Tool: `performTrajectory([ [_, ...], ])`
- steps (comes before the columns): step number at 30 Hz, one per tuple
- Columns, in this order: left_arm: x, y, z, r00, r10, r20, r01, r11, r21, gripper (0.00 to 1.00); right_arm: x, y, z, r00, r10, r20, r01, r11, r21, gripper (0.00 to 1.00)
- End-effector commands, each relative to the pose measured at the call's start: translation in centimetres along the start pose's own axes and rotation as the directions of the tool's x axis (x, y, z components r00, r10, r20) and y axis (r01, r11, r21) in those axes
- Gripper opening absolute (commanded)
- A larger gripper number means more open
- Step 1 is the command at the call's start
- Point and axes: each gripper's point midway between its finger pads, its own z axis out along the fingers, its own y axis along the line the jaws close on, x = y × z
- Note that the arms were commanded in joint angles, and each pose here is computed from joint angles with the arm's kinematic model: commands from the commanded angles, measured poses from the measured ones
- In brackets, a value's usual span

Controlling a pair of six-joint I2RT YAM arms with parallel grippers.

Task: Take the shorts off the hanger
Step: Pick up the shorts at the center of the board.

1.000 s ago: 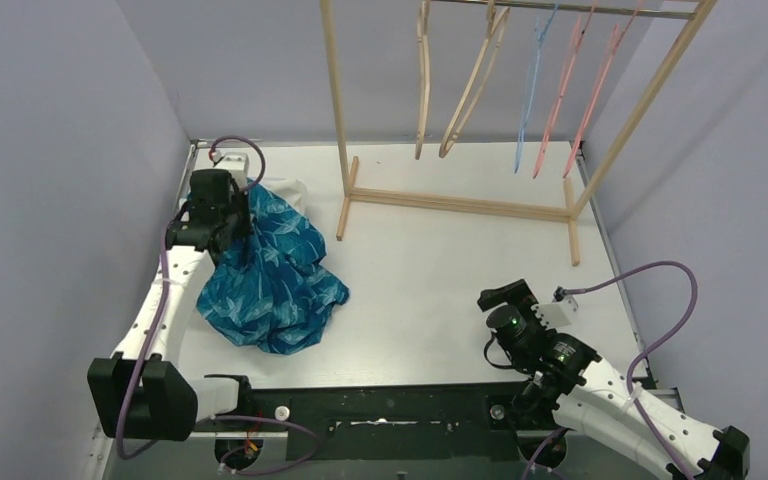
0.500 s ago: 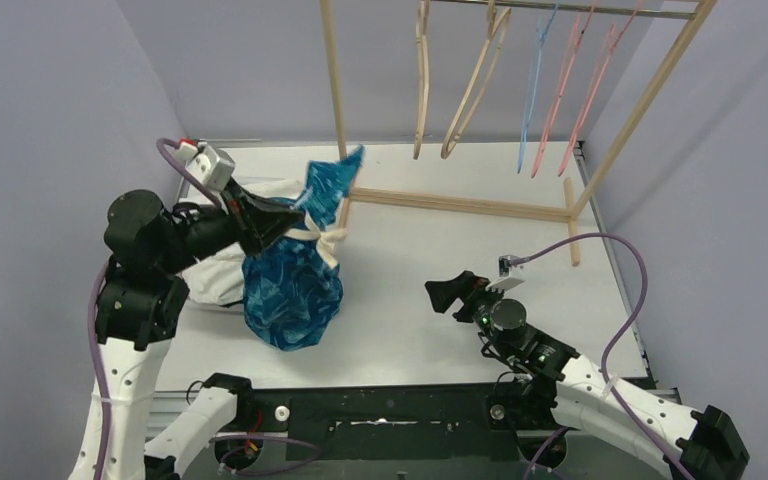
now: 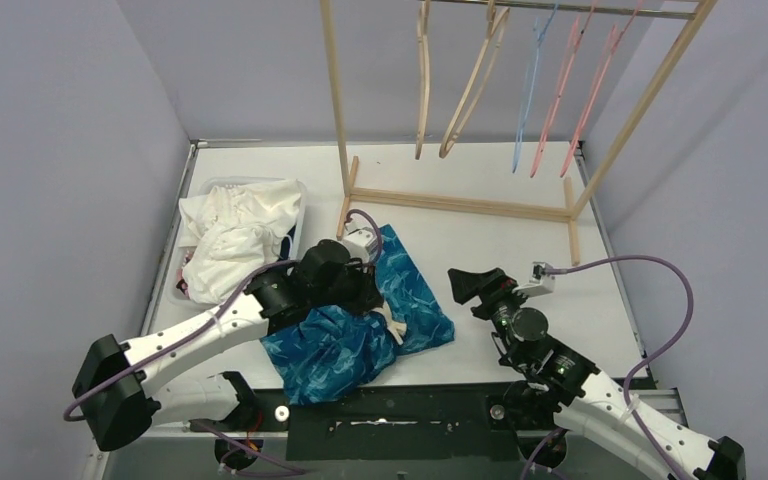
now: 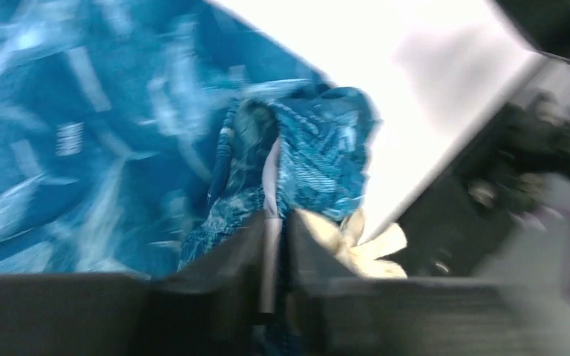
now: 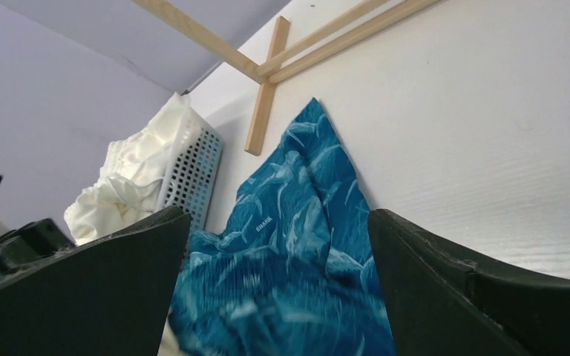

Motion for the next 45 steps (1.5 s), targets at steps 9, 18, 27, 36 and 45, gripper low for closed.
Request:
performTrajectory([
  [9,2.1,14.3,0.6,0.982,-0.064,0.18,0.166,0.754,-0.635,0.89,1.0,-2.5,-0.3,0.998,0.048,-0.028,-0.044,0.99,0.131,0.95],
  [18,8.1,15.0,4.4,0.981,-0.195,0.014,0.161,0.767,-0.621,0.9,1.8,-2.4,0.0,0.997,0.035,-0.063,-0.026,0.99,0.141,0.95],
  [27,15.9,14.3,8.6,0.929,-0.299,-0.219,0.147,0.839,-0.523,0.67,1.6,-3.0,-0.3,0.997,0.029,-0.067,-0.016,0.984,0.177,0.95],
  [36,5.2,12.1,5.2,0.996,-0.088,-0.016,0.062,0.804,-0.592,0.0,0.5,-3.7,-0.8,0.999,0.021,-0.031,-0.014,0.975,0.22,0.96],
  [45,-17.0,11.6,-15.4,0.865,0.142,0.481,0.191,0.794,-0.578,0.0,0.3,-4.7,-1.0,0.999,0.034,0.0,-0.033,0.967,0.253,0.96],
])
